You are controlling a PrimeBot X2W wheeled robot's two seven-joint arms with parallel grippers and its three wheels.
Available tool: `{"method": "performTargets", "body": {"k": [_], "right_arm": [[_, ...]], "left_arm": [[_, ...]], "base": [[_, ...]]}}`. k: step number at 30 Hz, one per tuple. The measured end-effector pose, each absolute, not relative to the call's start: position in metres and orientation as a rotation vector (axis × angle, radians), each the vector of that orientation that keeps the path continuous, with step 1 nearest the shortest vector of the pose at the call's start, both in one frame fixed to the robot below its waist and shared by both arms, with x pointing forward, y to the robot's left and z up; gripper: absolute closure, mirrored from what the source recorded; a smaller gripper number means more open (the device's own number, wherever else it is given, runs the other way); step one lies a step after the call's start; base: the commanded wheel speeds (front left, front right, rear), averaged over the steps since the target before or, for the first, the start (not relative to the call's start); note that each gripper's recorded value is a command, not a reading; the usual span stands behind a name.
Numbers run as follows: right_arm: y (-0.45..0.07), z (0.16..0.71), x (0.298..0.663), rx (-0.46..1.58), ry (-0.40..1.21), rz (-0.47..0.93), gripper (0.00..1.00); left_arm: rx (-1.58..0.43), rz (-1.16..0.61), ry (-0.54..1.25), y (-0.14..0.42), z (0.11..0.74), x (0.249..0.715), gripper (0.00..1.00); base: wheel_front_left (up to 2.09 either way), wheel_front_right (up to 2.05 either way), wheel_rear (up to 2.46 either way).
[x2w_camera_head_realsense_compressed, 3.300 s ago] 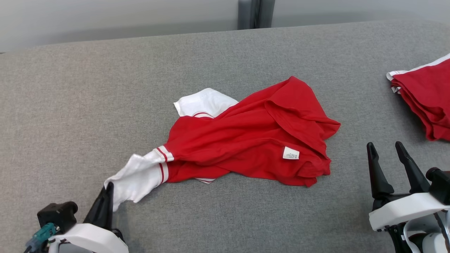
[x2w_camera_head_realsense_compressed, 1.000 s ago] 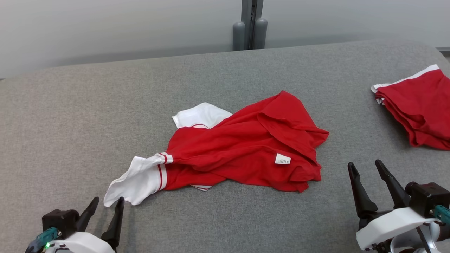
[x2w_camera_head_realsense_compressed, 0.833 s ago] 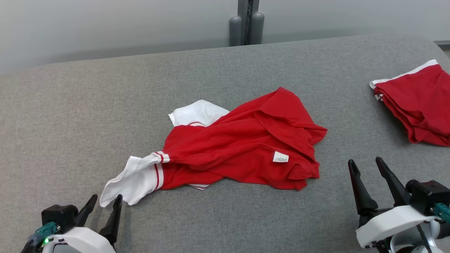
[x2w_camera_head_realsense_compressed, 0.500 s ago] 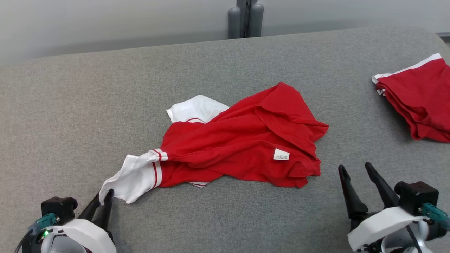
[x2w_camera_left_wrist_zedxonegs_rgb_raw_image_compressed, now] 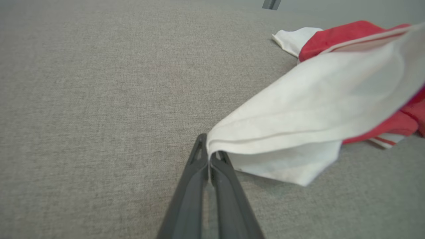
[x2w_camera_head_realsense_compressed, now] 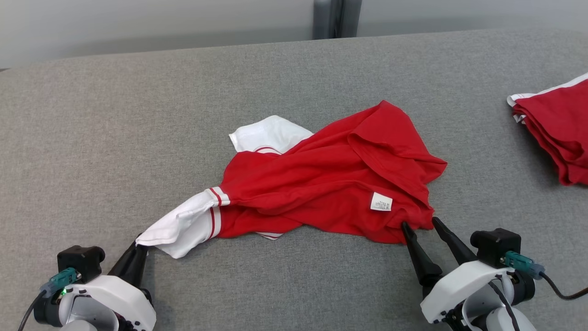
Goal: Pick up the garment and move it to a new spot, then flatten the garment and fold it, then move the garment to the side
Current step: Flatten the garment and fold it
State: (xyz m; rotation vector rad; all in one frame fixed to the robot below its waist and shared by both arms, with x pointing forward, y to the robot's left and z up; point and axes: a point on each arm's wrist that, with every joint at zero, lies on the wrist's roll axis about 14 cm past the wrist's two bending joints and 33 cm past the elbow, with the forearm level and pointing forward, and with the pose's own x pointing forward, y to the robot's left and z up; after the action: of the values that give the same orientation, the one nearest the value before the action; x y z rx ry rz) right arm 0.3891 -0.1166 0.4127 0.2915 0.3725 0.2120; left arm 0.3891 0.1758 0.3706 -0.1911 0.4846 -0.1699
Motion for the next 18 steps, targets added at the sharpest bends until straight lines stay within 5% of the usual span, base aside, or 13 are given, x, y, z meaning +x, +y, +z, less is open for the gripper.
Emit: {"method": "performTargets", "body": {"k": [3,4,6,7,18], "right_arm": [[-0.111,0.409,0.394,0.3,0.377,0.225,0.0],[-0.109,0.408,0.396,0.304,0.381,0.23,0.24],[-0.108,0.405,0.397,0.307,0.384,0.231,0.9],[-0.107,0.405,0.398,0.307,0.384,0.232,1.0],[-0.126,0.433,0.413,0.228,0.261,0.197,1.0]], "left_arm": [[-0.192,-0.166,0.483,0.178,0.369,0.389,1.0],[-0.191,-0.163,0.479,0.179,0.369,0.39,1.0],[-0.191,-0.159,0.471,0.181,0.37,0.391,1.0],[-0.191,-0.157,0.473,0.181,0.369,0.39,1.0],[-0.187,-0.142,0.405,0.185,0.381,0.397,1.0]], "base": [[0.0,0.0,0.0],[0.0,0.0,0.0],[0.0,0.0,0.0],[0.0,0.0,0.0],[0.0,0.0,0.0]]}}
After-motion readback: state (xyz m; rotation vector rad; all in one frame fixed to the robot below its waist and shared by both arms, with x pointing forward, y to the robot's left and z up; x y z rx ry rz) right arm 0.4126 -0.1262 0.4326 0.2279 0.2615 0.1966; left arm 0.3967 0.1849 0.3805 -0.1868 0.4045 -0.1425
